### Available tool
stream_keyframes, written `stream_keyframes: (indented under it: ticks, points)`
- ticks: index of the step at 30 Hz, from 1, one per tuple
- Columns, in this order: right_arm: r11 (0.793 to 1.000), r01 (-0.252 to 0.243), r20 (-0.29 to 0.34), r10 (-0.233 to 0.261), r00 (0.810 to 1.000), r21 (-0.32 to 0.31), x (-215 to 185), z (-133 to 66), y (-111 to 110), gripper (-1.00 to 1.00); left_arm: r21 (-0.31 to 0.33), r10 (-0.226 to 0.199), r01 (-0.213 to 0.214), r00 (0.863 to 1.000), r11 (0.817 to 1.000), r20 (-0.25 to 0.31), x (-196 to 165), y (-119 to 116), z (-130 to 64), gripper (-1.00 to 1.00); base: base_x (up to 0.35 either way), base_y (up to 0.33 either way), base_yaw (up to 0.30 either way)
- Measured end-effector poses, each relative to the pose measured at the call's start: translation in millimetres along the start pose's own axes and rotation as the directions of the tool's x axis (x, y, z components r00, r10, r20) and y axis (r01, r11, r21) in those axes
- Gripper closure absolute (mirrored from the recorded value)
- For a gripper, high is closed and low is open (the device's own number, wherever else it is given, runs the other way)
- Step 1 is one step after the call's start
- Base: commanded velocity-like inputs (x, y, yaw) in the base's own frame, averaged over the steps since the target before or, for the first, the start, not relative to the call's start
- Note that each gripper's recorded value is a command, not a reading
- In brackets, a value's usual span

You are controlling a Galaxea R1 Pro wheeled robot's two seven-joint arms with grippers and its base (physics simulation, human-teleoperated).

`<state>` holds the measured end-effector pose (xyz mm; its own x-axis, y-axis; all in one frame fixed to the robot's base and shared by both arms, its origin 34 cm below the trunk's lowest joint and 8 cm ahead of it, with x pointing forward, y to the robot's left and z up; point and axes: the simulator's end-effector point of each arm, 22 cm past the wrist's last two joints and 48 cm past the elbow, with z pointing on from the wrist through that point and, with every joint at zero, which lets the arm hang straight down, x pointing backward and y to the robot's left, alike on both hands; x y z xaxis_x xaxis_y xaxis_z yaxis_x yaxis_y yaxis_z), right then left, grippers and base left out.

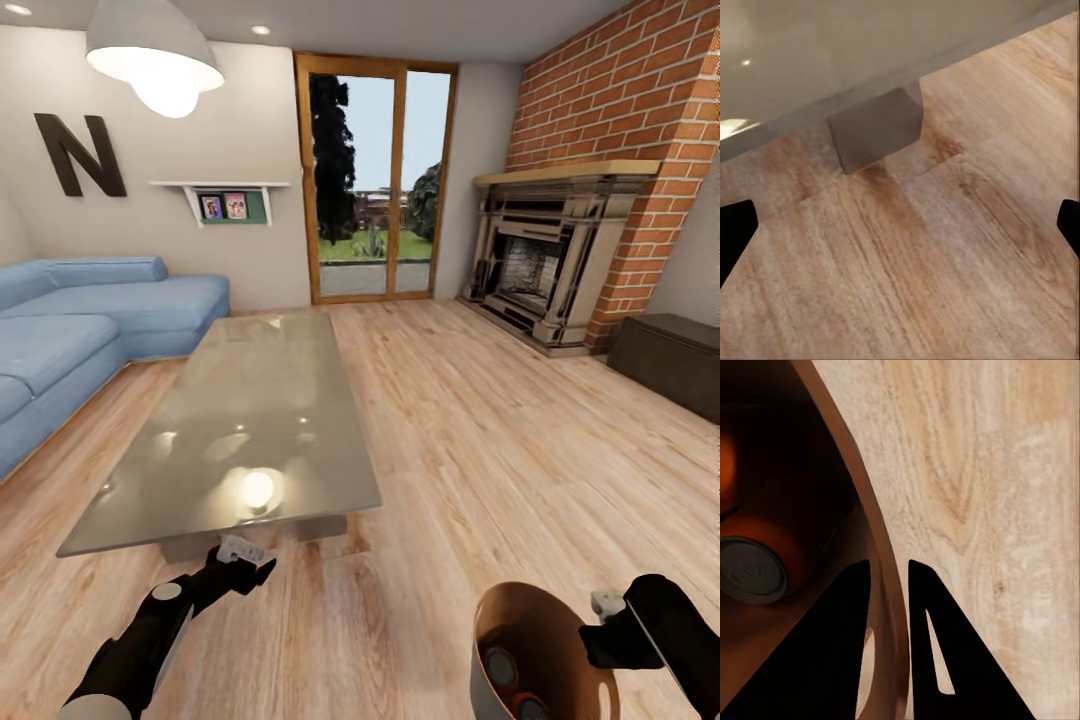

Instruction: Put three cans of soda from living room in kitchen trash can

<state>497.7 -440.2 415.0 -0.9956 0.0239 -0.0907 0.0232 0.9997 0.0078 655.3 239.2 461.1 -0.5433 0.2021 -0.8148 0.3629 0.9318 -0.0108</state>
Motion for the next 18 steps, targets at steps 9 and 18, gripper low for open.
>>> stream_keyframes:
  ticks: [9,18]
  points:
    - [1.000,0.000,0.001,0.000,1.000,0.004,-0.1,-0.5,-1.2,1.00,0.003,-0.003,0.003,1.000,1.000,0.003,-0.8,-0.6,-0.3,-1.00,0.000,-0.034,-0.185]
    - [1.000,-0.003,0.005,0.003,1.000,-0.001,-0.7,-1.9,-0.3,1.00,0.003,0.001,-0.001,1.000,1.000,0.004,-2.5,-0.8,-1.1,-1.00,0.159,-0.066,-0.244]
